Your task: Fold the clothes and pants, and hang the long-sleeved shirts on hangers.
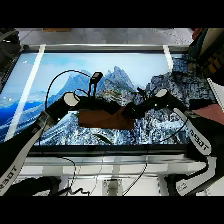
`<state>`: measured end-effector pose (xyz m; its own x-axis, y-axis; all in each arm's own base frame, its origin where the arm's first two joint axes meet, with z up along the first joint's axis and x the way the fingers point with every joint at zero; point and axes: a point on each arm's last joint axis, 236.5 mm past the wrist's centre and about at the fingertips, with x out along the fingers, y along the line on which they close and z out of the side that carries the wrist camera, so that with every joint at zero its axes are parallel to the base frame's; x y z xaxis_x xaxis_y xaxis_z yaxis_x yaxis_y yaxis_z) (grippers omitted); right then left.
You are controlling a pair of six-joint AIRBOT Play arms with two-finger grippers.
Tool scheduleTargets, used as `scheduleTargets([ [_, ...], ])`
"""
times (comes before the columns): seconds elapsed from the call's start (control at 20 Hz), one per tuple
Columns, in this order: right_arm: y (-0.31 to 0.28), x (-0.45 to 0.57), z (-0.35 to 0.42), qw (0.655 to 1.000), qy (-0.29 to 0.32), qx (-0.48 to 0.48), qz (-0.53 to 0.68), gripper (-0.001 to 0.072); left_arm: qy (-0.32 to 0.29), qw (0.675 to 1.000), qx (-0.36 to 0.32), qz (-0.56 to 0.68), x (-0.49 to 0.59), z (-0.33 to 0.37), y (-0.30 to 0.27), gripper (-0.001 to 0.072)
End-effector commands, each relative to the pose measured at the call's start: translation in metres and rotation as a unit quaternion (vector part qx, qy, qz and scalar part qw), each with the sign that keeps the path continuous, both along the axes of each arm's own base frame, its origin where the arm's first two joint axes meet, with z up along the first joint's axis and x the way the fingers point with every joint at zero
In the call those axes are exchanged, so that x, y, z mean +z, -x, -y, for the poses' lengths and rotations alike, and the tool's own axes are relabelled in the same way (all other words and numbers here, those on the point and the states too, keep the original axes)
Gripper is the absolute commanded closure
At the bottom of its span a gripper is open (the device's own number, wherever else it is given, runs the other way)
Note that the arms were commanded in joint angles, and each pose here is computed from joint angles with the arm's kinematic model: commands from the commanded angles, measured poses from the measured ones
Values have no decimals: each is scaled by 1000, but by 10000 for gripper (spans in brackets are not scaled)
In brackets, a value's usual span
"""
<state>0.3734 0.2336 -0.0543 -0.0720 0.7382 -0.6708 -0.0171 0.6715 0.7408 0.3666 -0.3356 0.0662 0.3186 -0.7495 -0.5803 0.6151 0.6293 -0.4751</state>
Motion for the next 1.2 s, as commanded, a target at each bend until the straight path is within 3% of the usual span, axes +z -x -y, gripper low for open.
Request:
scheduleTargets([
  [0.0,-2,27,0,996,-4,72,52,156,1,1000,0,-5,0,0,1,19],
  [0.15,-10,48,-6,992,-1,90,88,154,1,1000,4,-4,1,-2,-1,19],
  [0.25,-8,43,-6,990,23,102,93,87,3,1000,16,-1,4,-12,-9,19],
  [0.35,-7,22,5,984,91,117,97,80,7,999,34,8,13,-25,-19,19],
  [0.45,-13,1,18,972,172,117,111,2,12,999,49,18,24,-38,-26,19],
  [0.5,-19,-7,20,966,202,106,118,2,14,998,55,23,29,-43,-29,19],
  [0.65,-32,-24,21,958,248,70,123,7,17,998,61,29,35,-49,-31,19],
  [0.95,-42,-46,51,960,267,13,78,27,17,998,60,28,35,-48,-31,19],
  [1.15,-44,-52,60,977,207,-43,12,110,17,998,60,29,35,-48,-31,19],
])
